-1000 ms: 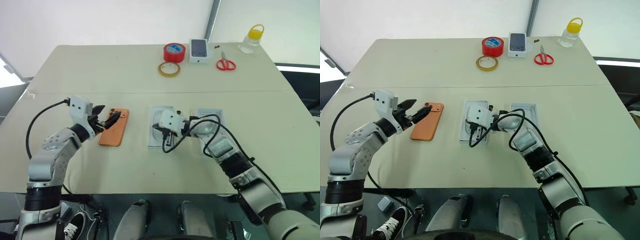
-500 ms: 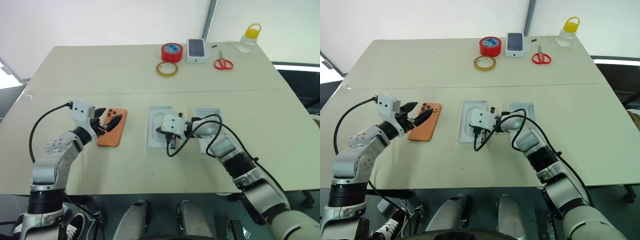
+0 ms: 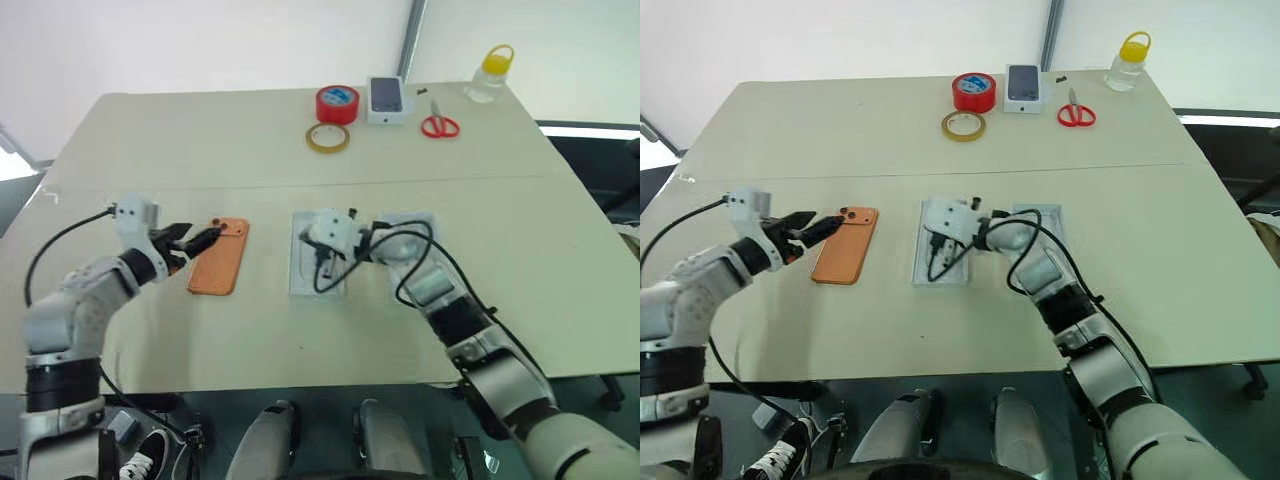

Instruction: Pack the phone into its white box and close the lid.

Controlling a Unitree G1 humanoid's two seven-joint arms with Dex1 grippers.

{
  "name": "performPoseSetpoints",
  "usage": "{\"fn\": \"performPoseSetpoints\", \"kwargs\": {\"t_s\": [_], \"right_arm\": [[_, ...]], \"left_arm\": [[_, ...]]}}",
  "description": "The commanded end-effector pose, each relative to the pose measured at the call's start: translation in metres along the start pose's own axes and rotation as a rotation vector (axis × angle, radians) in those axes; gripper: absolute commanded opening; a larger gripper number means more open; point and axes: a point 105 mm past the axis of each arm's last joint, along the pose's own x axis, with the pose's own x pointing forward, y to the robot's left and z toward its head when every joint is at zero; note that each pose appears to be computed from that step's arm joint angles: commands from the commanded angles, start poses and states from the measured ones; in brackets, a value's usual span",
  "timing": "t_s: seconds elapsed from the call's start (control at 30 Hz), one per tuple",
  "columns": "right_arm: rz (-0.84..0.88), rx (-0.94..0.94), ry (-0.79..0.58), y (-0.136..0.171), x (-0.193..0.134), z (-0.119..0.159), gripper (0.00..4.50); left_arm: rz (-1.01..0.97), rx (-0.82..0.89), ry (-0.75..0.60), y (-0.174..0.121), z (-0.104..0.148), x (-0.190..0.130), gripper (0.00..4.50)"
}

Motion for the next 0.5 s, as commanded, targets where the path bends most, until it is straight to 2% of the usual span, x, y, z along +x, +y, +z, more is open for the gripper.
{"fn": "performPoseSetpoints", "kwargs": {"t_s": [0.03, 0.13, 0.23, 0.33, 0.5], "right_arm": [[-0.036, -0.022, -0.112, -0.010, 0.008, 0.046, 0.03], [0.023, -0.016, -0.108, 0.007, 0.026, 0.060, 0.03], [0.096, -0.041, -0.056, 0.027, 0.043, 0.059, 0.03], [0.161, -0.049, 0.007, 0.041, 0.052, 0.051, 0.03], [0.245, -0.082, 0.160, 0.063, 0.066, 0.029, 0.03]], "left_arm": [[-0.045, -0.076, 0.017, 0.006, 0.004, -0.009, 3.95], [-0.045, -0.118, 0.062, 0.013, -0.002, -0.011, 3.95], [-0.042, -0.168, 0.063, 0.021, -0.001, -0.012, 3.95], [-0.049, -0.211, 0.080, 0.025, -0.003, -0.013, 3.95], [-0.100, -0.308, 0.211, 0.019, -0.031, -0.007, 3.95]]}}
